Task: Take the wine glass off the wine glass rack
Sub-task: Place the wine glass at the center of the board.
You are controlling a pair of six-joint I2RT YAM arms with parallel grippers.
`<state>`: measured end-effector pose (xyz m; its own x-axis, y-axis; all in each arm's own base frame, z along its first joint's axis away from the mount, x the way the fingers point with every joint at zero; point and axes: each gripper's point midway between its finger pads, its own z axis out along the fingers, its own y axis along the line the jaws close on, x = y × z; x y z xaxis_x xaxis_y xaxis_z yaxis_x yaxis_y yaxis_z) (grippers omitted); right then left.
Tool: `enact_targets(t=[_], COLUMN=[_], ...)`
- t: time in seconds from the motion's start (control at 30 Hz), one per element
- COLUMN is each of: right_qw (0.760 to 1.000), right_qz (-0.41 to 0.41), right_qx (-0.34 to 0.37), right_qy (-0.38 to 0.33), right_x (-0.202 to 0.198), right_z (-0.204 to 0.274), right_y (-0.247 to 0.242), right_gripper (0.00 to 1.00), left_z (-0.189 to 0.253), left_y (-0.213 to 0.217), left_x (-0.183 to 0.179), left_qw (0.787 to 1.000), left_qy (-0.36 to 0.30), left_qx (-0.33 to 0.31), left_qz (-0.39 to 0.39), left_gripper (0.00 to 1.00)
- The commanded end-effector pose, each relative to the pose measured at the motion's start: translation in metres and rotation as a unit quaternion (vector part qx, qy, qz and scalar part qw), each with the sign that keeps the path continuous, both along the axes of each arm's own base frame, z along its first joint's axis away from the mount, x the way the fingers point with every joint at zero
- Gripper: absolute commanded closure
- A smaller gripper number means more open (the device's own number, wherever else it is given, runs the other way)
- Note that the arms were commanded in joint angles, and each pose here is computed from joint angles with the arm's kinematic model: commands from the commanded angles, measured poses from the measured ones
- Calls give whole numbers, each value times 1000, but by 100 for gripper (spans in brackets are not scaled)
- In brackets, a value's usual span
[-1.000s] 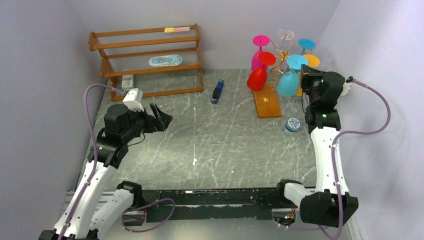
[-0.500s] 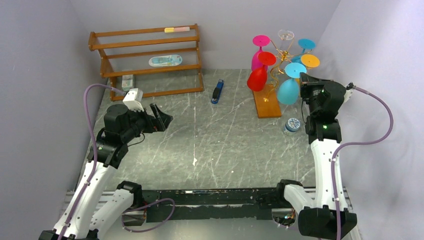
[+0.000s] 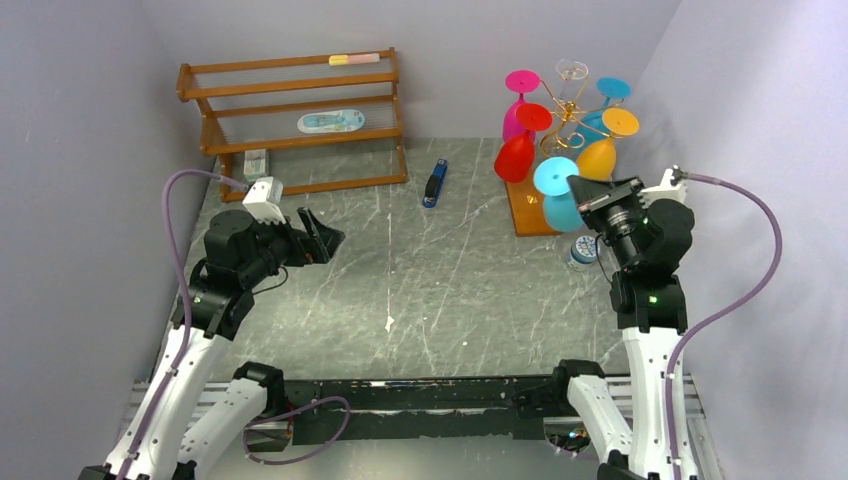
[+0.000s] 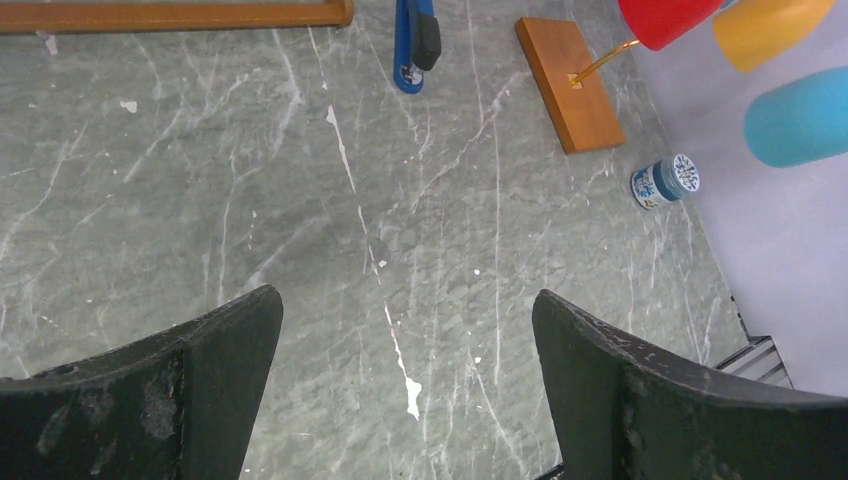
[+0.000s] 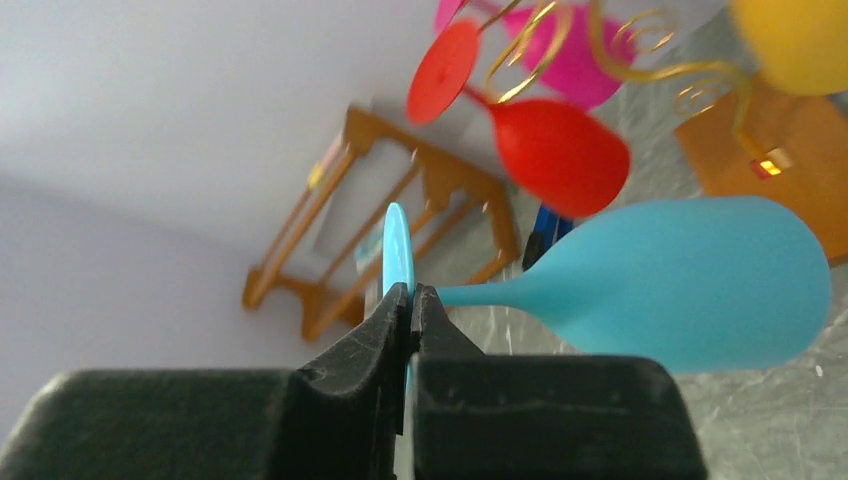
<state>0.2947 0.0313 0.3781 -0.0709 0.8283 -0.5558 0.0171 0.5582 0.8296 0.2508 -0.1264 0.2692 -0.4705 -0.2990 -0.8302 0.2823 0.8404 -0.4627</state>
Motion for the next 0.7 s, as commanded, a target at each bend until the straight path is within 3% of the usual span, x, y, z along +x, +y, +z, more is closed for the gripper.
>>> enact_targets(t=[0.0, 0.17, 0.53, 0.67], right_qw=[973, 919, 840, 816], right_qz=[195, 352, 486, 515], right_qx=[-119, -177, -234, -248], right_qy=[-32, -21, -65, -80], right_x=[-19, -38, -72, -81], right_z=[-7, -29, -35, -37], right_y=[61, 105, 182, 219], right_gripper=[100, 100, 100, 100], left_z=[9, 27, 21, 24], left_y=[-4, -22, -44, -64], left_x=[1, -2, -14, -25], left_qw=[1000, 996, 988, 973], left_qy=[-6, -52, -48, -54], left_qx=[-6, -40, -50, -80], left_qz=[-8, -60, -141, -212], left_gripper=[0, 0, 0, 0])
